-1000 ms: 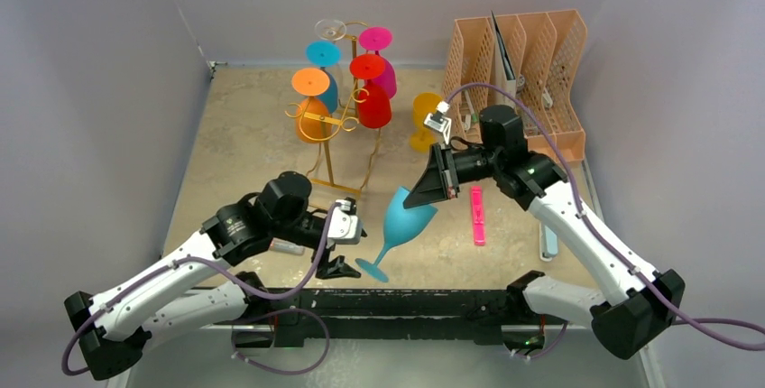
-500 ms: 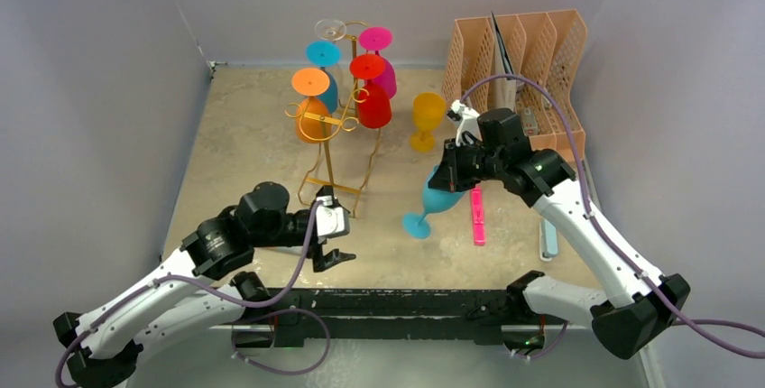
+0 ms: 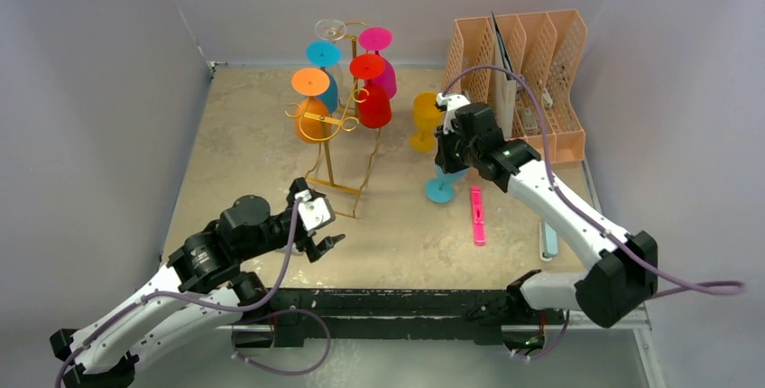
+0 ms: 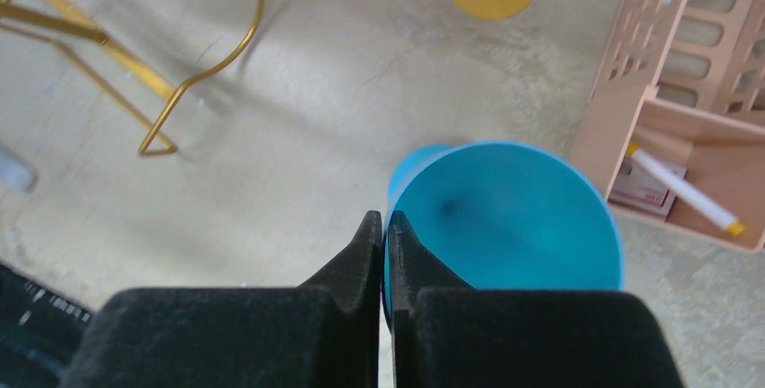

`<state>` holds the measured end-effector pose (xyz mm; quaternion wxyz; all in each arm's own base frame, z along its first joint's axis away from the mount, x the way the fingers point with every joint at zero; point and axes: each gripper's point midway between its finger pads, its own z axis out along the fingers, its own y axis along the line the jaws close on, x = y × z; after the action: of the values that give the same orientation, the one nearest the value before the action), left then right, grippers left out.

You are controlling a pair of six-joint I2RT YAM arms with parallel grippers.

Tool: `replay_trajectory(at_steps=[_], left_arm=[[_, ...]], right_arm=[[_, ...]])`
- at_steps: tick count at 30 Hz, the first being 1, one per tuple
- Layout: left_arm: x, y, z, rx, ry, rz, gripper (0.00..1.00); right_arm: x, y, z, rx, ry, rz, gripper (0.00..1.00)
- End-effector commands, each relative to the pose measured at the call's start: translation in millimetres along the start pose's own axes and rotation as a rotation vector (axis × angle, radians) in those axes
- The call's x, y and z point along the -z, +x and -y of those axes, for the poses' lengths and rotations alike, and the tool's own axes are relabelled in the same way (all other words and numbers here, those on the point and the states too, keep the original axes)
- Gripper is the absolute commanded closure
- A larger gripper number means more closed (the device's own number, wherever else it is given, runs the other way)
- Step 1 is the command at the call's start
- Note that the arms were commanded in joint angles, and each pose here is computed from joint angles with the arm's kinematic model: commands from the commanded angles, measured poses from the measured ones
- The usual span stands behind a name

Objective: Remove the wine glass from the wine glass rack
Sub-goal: Place the wine glass at the center of the board.

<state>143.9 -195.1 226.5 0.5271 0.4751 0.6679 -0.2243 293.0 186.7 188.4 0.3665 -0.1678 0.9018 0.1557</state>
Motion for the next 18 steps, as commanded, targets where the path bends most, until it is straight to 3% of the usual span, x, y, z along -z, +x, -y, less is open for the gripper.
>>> replay_trajectory(at_steps=[1, 9, 14, 18], left_arm=[[1.7, 4.6, -15.0, 0.029, -0.106, 0.028, 0.11], [8.9, 26.6, -26.9, 0.025, -0.208, 0.021, 0.09], [10.9, 29.7, -33.2, 0.005, -0.244, 0.014, 0.08], [9.7, 33.1, -33.3, 0.001, -0.243, -0.004, 0.08]], right_arm=[[-21.4, -37.8, 11.2, 0.055, 0.073, 0.136, 1.00], [-52.3, -55.8, 8.0, 0.136, 0.071, 0.160, 1.00], [-71.3, -55.9, -6.1, 0.293, 0.062, 0.143, 1.00], [-84.9, -56.6, -4.5, 0.302, 0.084, 0.126, 1.00]])
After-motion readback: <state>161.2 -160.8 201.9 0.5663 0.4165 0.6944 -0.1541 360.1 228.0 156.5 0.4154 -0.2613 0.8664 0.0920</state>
